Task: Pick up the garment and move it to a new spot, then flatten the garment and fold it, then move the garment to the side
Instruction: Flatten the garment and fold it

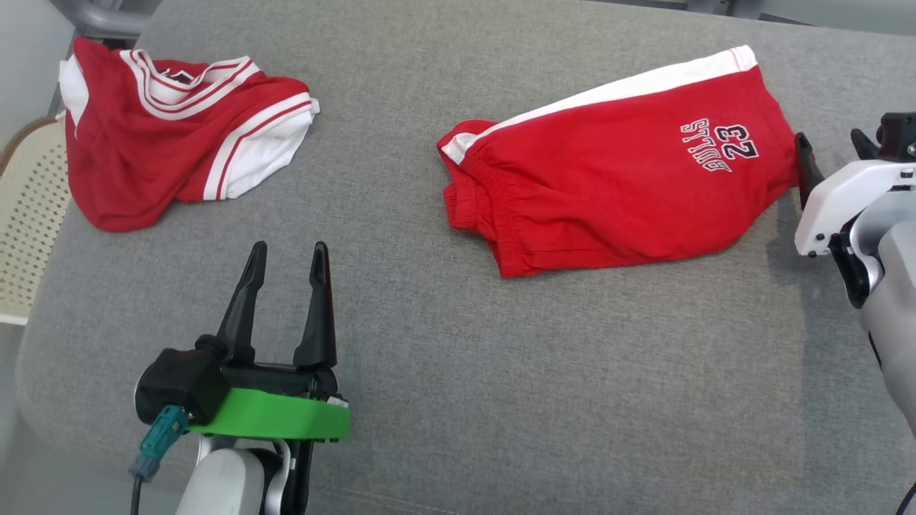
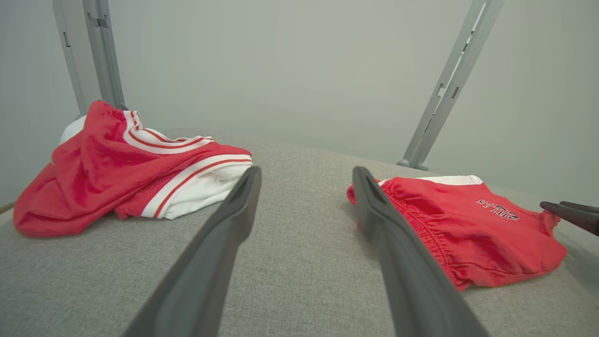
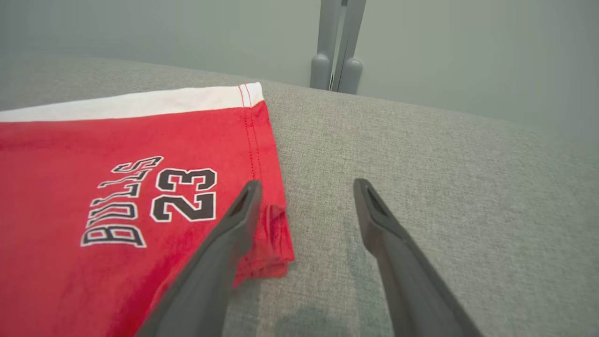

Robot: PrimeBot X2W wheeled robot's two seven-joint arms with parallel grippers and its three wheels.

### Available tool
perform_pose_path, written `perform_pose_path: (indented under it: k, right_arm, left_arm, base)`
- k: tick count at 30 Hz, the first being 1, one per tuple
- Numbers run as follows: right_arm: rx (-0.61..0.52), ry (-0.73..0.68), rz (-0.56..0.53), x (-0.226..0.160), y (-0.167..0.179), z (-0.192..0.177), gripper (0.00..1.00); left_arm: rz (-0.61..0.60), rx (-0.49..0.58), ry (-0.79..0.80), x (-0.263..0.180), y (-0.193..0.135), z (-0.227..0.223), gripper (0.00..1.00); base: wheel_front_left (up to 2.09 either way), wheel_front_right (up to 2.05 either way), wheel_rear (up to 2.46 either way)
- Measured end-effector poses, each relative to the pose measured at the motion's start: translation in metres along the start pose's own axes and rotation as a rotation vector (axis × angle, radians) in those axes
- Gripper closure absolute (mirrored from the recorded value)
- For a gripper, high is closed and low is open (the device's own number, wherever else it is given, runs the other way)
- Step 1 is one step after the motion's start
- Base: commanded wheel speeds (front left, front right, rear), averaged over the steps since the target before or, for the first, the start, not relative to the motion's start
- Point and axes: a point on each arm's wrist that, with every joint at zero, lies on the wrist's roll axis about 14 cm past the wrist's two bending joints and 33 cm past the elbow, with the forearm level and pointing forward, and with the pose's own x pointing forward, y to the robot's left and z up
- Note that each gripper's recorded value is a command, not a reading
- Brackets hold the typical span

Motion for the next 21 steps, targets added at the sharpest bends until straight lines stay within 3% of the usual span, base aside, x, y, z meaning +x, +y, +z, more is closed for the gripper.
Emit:
perform_pose_path:
  k: [8, 9, 12, 13, 21]
  right_arm:
    - [0.043, 0.119, 0.031, 0.009, 0.021, -0.036, 0.00]
    - [0.047, 0.146, 0.036, 0.010, 0.025, -0.041, 0.07]
    - [0.052, 0.158, 0.039, 0.010, 0.027, -0.043, 0.96]
    - [0.053, 0.165, 0.040, 0.009, 0.028, -0.044, 1.00]
    - [0.061, 0.154, 0.030, -0.006, 0.027, -0.049, 1.00]
  left_arm:
    - [0.009, 0.001, 0.026, -0.002, 0.003, -0.009, 0.00]
    - [0.007, 0.000, 0.032, -0.002, 0.003, -0.010, 0.00]
    - [0.004, -0.003, 0.034, -0.002, 0.001, -0.011, 0.00]
    - [0.001, -0.007, 0.034, -0.002, 0.000, -0.011, 0.00]
    - [-0.012, -0.019, 0.028, -0.004, -0.006, -0.009, 0.00]
  base:
    - [0.00, 0.00, 0.00]
    - [0.00, 0.00, 0.00]
    - [0.00, 0.00, 0.00]
    - [0.00, 0.00, 0.00]
    - [0.00, 0.00, 0.00]
